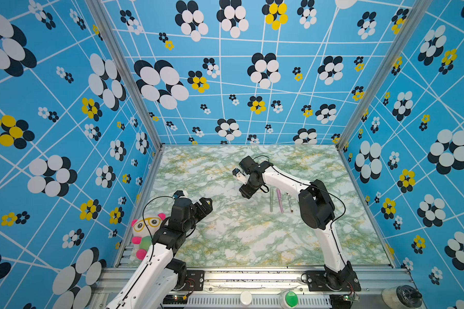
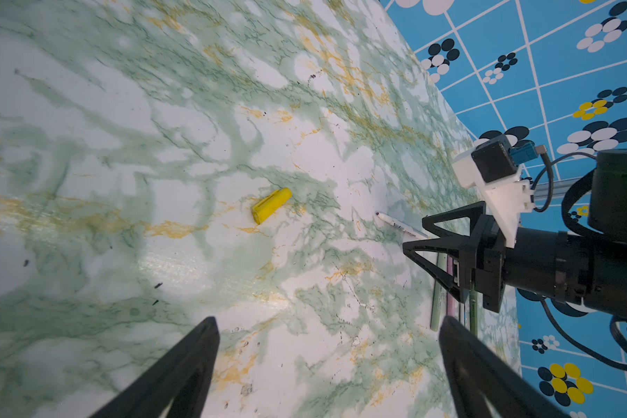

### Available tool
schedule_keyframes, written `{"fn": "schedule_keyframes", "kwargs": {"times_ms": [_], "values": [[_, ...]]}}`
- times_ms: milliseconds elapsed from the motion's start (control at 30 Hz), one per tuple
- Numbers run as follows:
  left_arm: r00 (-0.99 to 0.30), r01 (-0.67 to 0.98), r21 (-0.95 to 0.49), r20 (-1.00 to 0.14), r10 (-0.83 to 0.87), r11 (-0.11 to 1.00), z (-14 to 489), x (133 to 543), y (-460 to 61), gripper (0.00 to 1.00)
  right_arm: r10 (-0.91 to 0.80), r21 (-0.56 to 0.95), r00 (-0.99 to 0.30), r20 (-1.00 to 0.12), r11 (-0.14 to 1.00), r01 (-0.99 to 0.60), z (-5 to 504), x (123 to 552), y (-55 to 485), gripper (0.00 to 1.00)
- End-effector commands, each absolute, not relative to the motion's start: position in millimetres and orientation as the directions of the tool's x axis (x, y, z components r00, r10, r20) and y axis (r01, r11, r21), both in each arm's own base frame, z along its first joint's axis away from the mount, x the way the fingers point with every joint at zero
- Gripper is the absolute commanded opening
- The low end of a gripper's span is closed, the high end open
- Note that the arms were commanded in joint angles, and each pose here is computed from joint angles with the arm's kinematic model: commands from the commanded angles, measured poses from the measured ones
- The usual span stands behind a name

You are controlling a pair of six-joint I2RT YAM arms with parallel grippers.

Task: Insert pens into pen caps
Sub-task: Pick up a pen at the center of the table.

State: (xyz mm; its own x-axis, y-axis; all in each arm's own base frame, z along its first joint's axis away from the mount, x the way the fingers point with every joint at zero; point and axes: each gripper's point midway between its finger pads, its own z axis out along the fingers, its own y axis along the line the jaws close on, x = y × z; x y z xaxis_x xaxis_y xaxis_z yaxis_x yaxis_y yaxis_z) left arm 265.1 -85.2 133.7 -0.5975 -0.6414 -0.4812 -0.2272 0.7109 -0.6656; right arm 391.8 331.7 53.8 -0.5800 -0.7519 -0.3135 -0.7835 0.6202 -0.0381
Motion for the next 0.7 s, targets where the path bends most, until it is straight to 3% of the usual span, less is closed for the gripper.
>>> {"fn": "schedule_keyframes", "kwargs": {"times_ms": [0, 400, 667], "values": [[-0.611, -0.225, -0.649, -0.487, -0.624, 0.727, 136, 267, -85, 0.96, -0.774, -0.075, -0.565, -0.286, 0.606, -0.792, 43, 400, 330, 0.64], [-0.617, -0.238, -0.647, -0.476, -0.627, 0.725, 133, 270, -85, 0.96, -0.788, -0.065, -0.564, -0.246, 0.594, -0.802, 20, 404, 335, 0.48], [-0.609, -0.245, -0.646, -0.478, -0.633, 0.723, 136, 271, -83, 0.96, -0.787, -0.035, -0.576, -0.221, 0.597, -0.802, 10, 397, 334, 0.26]]}}
